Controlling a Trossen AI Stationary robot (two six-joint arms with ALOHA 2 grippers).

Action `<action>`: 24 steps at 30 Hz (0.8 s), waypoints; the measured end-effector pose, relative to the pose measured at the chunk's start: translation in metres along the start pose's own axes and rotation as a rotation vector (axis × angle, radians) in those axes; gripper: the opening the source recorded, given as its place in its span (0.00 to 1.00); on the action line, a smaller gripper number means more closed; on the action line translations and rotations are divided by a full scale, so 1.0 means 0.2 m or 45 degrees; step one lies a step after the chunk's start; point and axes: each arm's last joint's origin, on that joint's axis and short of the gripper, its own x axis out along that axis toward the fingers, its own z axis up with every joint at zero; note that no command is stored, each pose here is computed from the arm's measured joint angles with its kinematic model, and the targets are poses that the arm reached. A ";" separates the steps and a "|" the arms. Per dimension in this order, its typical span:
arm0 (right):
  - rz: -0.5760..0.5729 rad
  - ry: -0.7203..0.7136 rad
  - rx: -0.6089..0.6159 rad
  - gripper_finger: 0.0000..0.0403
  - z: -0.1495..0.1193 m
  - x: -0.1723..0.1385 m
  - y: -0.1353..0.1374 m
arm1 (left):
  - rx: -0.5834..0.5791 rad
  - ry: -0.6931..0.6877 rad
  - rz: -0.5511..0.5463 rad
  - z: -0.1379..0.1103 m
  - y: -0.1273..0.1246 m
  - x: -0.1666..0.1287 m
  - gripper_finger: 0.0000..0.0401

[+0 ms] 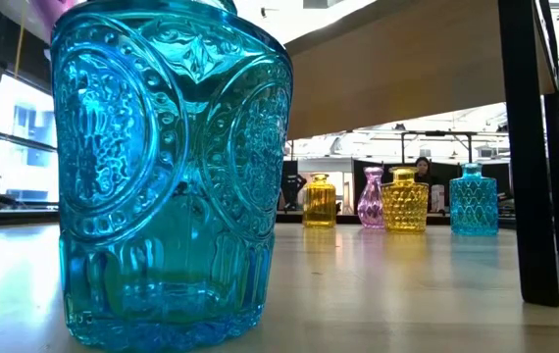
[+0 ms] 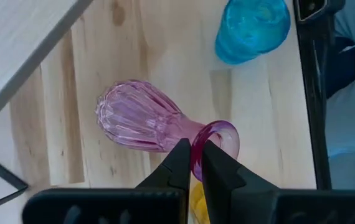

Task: Sort vases onto shelf
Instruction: Put the middle pink flower vase on the shelf

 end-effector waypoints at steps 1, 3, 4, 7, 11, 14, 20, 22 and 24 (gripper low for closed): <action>0.000 0.000 0.000 0.57 0.00 0.00 0.00 | -0.002 0.007 -0.019 0.00 0.00 0.00 0.02; 0.004 0.002 0.000 0.57 0.00 0.00 0.00 | -0.010 0.020 -0.048 0.00 -0.01 0.00 0.02; 0.005 0.002 0.000 0.57 0.00 0.00 0.00 | -0.018 0.025 -0.059 0.00 -0.01 0.00 0.02; 0.012 0.004 0.000 0.57 0.00 0.00 0.00 | -0.050 0.049 -0.110 0.00 -0.01 0.00 0.02; 0.012 0.005 0.000 0.57 0.00 0.00 0.00 | -0.076 0.071 -0.170 0.00 0.00 -0.01 0.02; 0.012 0.006 0.000 0.57 0.00 0.00 0.00 | -0.085 0.065 -0.185 0.01 0.01 -0.05 0.02; 0.012 0.006 -0.003 0.57 0.00 0.00 0.00 | -0.030 -0.070 -0.178 0.10 0.03 -0.26 0.02; 0.012 0.006 -0.003 0.57 0.00 0.00 0.00 | -0.018 -0.106 -0.170 0.12 0.04 -0.33 0.02; 0.012 0.006 -0.003 0.57 0.00 0.00 0.00 | -0.003 -0.155 -0.173 0.16 0.07 -0.39 0.02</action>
